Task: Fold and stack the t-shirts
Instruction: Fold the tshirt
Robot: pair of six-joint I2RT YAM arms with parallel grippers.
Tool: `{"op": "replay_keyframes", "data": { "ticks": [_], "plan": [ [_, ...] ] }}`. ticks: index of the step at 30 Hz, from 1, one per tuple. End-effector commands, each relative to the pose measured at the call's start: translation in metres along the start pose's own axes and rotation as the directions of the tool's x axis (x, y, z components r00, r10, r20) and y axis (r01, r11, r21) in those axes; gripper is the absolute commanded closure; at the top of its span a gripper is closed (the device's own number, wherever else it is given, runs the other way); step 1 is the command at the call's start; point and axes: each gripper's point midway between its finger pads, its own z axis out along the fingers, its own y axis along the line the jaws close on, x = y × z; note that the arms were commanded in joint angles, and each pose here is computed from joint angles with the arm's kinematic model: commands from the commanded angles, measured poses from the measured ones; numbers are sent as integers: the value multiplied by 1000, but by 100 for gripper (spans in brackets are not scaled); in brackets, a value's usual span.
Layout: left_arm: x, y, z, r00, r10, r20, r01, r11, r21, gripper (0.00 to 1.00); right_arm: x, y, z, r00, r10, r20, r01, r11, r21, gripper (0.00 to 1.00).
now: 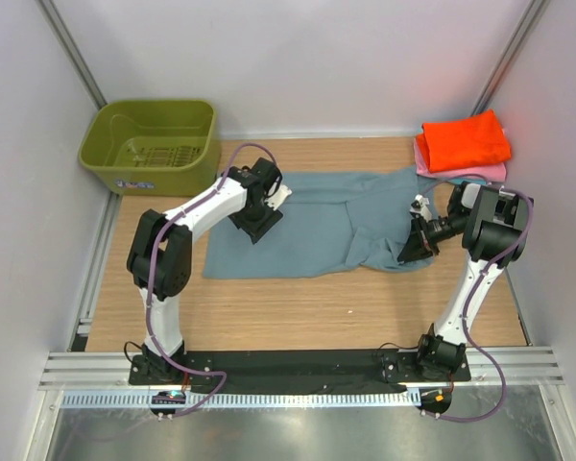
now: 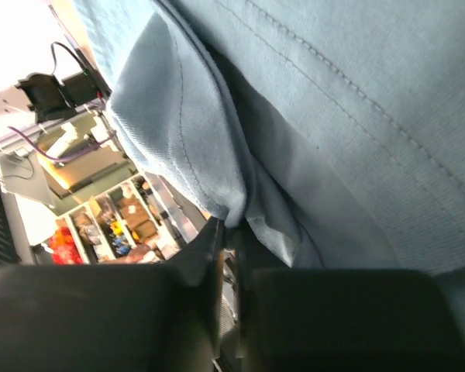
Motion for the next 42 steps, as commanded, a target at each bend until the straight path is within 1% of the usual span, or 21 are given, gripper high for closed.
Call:
{"op": "replay_keyframes", "data": {
  "ticks": [1,4,7,8,11,13,14,16,19,24,29,32,34,36,38,42],
  "plan": [
    [-11,2,-13,999,2,42,-2,1000,-16,39,13,36,-13,996,87,-35,-90,992,-88,94],
    [-11,3,-15,999,8,47,-7,1000,-21,39,9,39,-23,999,46,-18,-47,998,-30,97],
    [-10,5,-17,999,13,52,-11,999,-32,39,0,40,-47,999,-36,11,35,994,102,97],
    [-9,8,-19,998,23,52,-21,999,-46,39,-6,41,-61,995,-92,25,86,980,181,96],
    [-2,15,-20,998,47,44,-44,996,-79,39,-16,47,-86,983,-177,54,154,945,289,97],
    [7,30,-19,998,51,28,-46,990,-135,39,-16,52,-99,973,-224,60,189,917,352,97],
    [13,34,-18,998,55,25,-51,988,-145,38,-17,54,-103,970,-237,62,198,908,369,96],
    [21,46,-17,1000,24,17,-22,988,-150,38,-14,54,-109,965,-258,53,216,890,403,96],
    [34,55,-15,1000,5,-1,-5,987,-158,38,-11,53,-111,960,-278,34,238,875,422,96],
    [57,54,-11,999,4,-33,-8,990,-139,38,-8,53,-102,964,-264,30,233,892,387,95],
    [75,60,-11,998,19,-54,-28,986,-162,38,-5,57,-91,963,-271,1,252,897,364,95],
    [89,59,-17,995,68,-68,-78,984,-158,38,-4,59,-88,957,-290,-20,276,885,374,95],
    [100,53,-20,990,119,-73,-127,983,-131,37,-4,61,-87,954,-297,-30,286,880,378,95],
    [109,38,-22,982,176,-65,-179,982,-52,37,-5,62,-87,953,-301,-31,290,879,378,95],
    [114,33,-21,977,203,-65,-205,978,-28,37,-5,63,-84,953,-300,-37,291,881,372,95],
    [124,19,-19,956,286,-70,-282,957,66,37,-5,65,-82,952,-304,-43,298,880,371,95]
  ]
}}
